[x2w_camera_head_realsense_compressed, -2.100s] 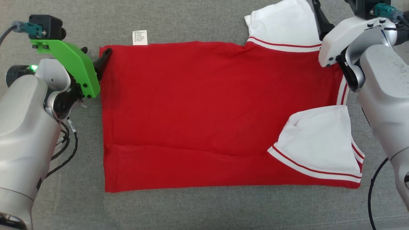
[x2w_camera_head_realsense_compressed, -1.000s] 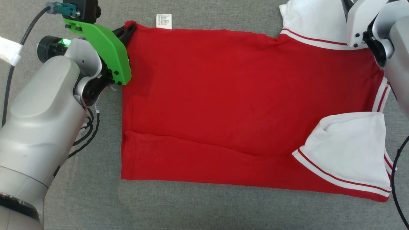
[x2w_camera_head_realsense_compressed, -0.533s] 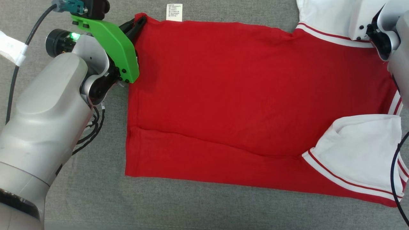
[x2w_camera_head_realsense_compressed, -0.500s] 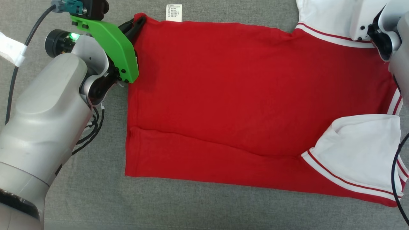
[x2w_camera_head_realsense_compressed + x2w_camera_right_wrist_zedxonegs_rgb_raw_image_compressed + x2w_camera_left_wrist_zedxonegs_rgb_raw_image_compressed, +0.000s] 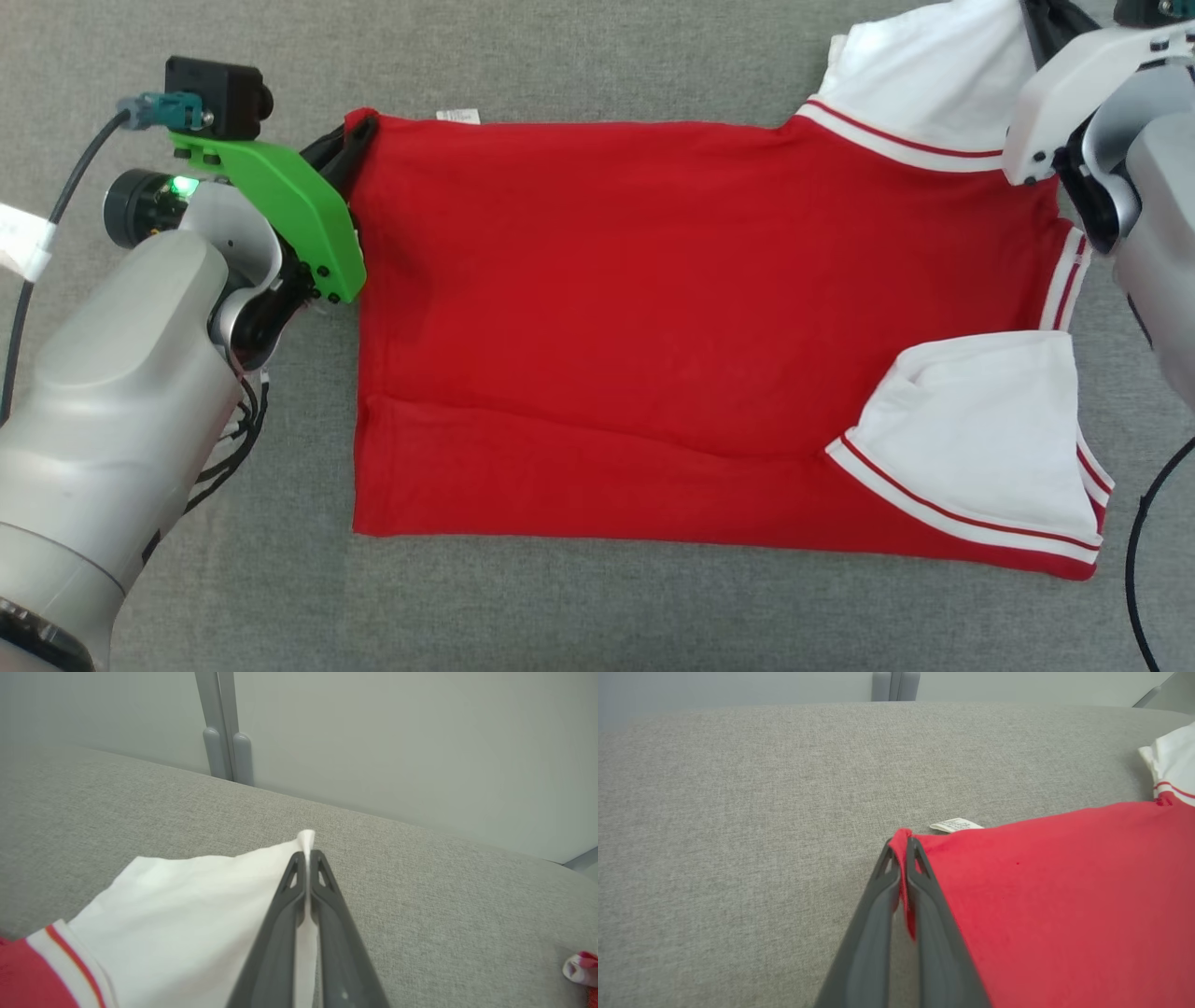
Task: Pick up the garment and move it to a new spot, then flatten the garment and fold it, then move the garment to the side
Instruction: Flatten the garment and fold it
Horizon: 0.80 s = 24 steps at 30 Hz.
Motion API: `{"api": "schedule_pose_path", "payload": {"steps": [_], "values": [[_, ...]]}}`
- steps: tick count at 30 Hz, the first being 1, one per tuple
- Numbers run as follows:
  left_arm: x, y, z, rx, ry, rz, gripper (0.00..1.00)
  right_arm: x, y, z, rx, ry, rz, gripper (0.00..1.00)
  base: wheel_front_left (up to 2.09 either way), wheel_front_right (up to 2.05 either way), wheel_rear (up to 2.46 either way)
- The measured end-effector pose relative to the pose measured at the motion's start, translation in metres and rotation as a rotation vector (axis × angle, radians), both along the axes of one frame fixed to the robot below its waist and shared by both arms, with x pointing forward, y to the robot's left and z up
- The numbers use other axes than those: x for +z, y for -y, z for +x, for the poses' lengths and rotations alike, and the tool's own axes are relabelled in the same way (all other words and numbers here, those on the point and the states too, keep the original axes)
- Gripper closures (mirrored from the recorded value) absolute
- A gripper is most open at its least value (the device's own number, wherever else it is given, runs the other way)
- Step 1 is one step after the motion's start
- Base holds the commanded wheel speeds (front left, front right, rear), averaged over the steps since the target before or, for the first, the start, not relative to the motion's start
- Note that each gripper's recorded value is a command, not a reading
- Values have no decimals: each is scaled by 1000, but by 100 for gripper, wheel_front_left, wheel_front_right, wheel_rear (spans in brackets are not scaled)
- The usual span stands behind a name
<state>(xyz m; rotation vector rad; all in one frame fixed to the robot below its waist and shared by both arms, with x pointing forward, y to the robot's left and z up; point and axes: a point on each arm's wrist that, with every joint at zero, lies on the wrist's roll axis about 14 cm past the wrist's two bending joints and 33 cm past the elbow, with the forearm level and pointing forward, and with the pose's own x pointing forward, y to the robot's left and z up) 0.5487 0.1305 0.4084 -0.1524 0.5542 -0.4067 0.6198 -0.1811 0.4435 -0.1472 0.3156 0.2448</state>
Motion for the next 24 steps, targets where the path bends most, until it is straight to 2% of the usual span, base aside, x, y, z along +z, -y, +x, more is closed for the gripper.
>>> {"api": "schedule_pose_path", "payload": {"steps": [6,16,24], "values": [[12,3,-9,5,41,-25,100,26,5,-23,13,93,55,100,0,0,0],[22,9,-31,-8,115,-44,100,44,14,-82,24,175,156,100,0,0,0],[27,14,-57,-10,183,-72,100,37,24,-141,-27,201,228,100,0,0,0]]}}
